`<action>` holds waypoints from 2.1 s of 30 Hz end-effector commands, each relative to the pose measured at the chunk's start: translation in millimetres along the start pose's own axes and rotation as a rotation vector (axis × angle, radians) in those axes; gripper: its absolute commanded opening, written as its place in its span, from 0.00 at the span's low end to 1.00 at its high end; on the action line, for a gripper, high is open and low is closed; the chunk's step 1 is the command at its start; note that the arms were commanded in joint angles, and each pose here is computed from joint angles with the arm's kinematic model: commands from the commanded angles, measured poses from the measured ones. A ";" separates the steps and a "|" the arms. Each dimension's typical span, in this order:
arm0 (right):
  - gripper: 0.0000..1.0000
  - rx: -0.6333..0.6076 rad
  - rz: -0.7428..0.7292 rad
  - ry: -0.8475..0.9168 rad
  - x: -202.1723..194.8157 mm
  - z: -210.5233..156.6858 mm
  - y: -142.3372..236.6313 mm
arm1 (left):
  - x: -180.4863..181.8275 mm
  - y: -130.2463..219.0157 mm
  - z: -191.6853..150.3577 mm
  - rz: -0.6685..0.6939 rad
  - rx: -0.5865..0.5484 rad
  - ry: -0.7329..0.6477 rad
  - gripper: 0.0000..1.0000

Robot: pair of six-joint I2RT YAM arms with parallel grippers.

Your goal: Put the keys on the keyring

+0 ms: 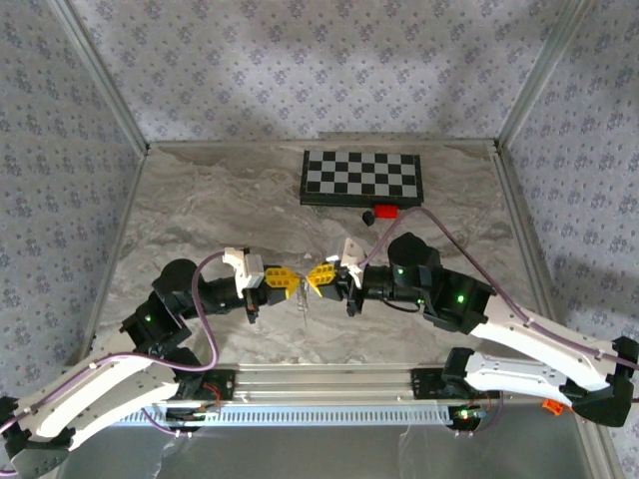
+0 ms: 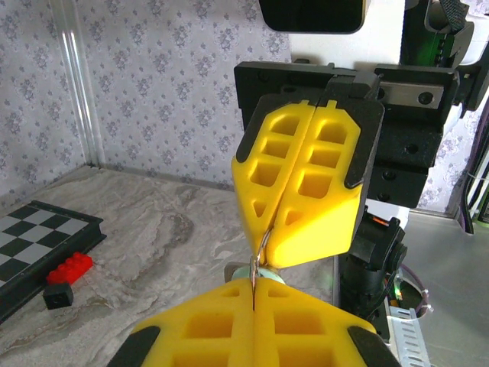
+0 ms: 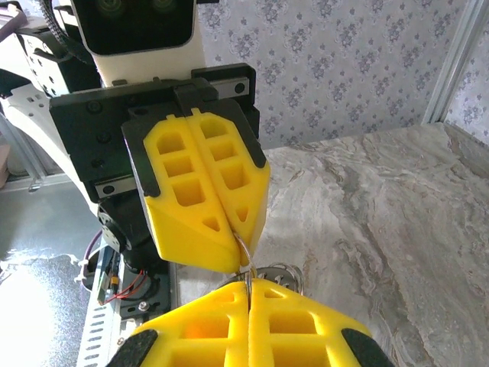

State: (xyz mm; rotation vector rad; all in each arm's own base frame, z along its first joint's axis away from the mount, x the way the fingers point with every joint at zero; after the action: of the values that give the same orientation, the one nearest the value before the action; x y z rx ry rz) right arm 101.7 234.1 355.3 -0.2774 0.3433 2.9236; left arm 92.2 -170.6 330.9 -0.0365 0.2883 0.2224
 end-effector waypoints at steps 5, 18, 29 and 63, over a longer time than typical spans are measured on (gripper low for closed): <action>0.00 -0.051 -0.028 -0.016 -1.5 2.8 6.9 | -7.7 3.3 8.3 -0.048 -0.047 -0.021 0.00; 0.00 -0.076 -0.008 -0.027 -2.1 3.1 5.3 | -7.3 2.1 7.6 -0.051 -0.048 -0.019 0.00; 0.00 -0.075 0.004 -0.029 -0.4 2.2 7.1 | -6.6 2.1 7.6 -0.045 -0.049 -0.018 0.00; 0.00 -0.073 0.010 -0.021 -1.7 1.4 3.2 | -7.9 1.6 9.5 -0.055 -0.045 -0.021 0.00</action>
State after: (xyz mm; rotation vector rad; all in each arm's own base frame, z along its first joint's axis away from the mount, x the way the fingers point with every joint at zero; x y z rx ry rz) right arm 102.9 231.5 351.3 -0.2438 0.2857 2.9396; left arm 91.4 -171.4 329.0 -0.0336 0.2892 0.2066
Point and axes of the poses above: each hand's point on the last joint's axis, 136 mm out from that joint toward the fingers, its own y axis back along the fingers, its own x axis along the line the jaws close on, z = x × y, the point moved 9 cm from there along y, back along the fingers, and after that the axes turned 13 degrees about y, right-handed, at the moved point
